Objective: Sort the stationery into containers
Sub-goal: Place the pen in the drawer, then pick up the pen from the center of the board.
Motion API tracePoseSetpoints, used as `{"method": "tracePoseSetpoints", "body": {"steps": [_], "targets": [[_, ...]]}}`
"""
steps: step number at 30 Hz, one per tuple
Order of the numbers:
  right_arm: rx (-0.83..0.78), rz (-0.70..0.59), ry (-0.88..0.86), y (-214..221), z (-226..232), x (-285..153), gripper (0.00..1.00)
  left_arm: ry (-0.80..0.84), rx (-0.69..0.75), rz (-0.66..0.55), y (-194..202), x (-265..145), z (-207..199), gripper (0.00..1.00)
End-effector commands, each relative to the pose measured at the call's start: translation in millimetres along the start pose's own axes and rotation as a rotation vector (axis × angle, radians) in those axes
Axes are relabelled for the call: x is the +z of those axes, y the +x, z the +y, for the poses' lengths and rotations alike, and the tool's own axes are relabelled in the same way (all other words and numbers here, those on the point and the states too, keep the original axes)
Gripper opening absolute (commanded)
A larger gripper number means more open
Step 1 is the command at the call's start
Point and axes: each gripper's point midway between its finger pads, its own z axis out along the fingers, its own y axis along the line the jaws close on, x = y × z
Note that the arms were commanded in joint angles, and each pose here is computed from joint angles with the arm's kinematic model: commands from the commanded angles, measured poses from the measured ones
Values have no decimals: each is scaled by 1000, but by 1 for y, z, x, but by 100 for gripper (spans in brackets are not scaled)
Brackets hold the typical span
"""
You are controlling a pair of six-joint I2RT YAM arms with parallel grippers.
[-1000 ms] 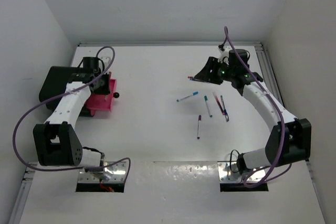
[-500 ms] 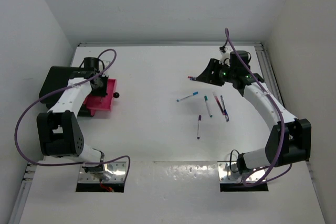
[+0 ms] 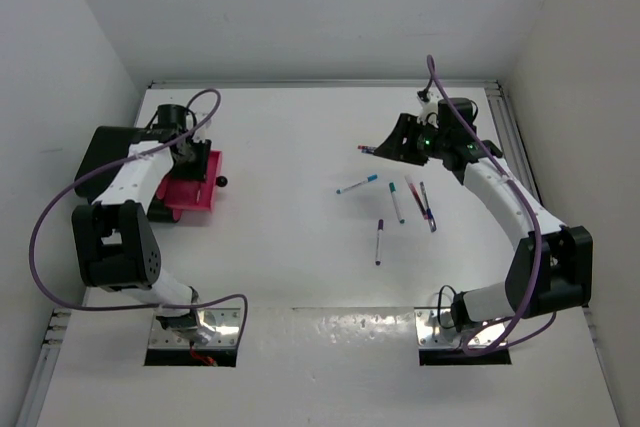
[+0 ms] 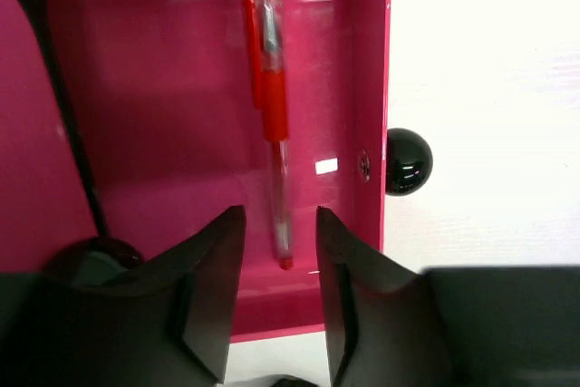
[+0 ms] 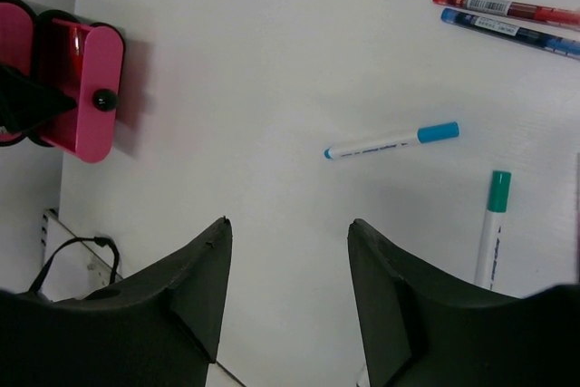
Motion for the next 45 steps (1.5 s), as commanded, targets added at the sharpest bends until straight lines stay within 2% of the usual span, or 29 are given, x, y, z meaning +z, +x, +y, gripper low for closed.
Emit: {"method": "tracePoseSetpoints", "body": {"steps": [1, 2, 3, 5, 11, 15, 20, 25, 32, 45], "targets": [[-58, -38, 18, -10, -3, -5, 54, 25, -18, -69, -24, -14, 2, 48], [-61, -42, 37, -11, -7, -5, 54, 24, -17, -95, -34, -20, 3, 55], [-67, -42, 44, -11, -9, -6, 54, 24, -15, -110, -39, -24, 3, 56], [-86, -40, 63, -10, -16, -8, 53, 19, -8, -128, -47, -33, 4, 57], [-203, -4, 196, -4, -47, -16, 48, 43, 35, -314, -100, -91, -5, 54], [-286, 83, 329, 11, -82, -22, 41, 126, 126, -414, -109, -125, -31, 54], [-335, 204, 453, 35, -120, -23, 33, 173, 191, -493, -105, -148, -56, 57], [-345, 300, 554, 53, -165, -23, 27, 180, 206, -510, -99, -156, -60, 63], [-273, 356, 588, 65, -202, -19, 25, 175, 211, -517, -96, -158, -61, 65], [-179, 367, 524, 71, -202, 8, 33, 152, 176, -487, -82, -138, -56, 64]]}}
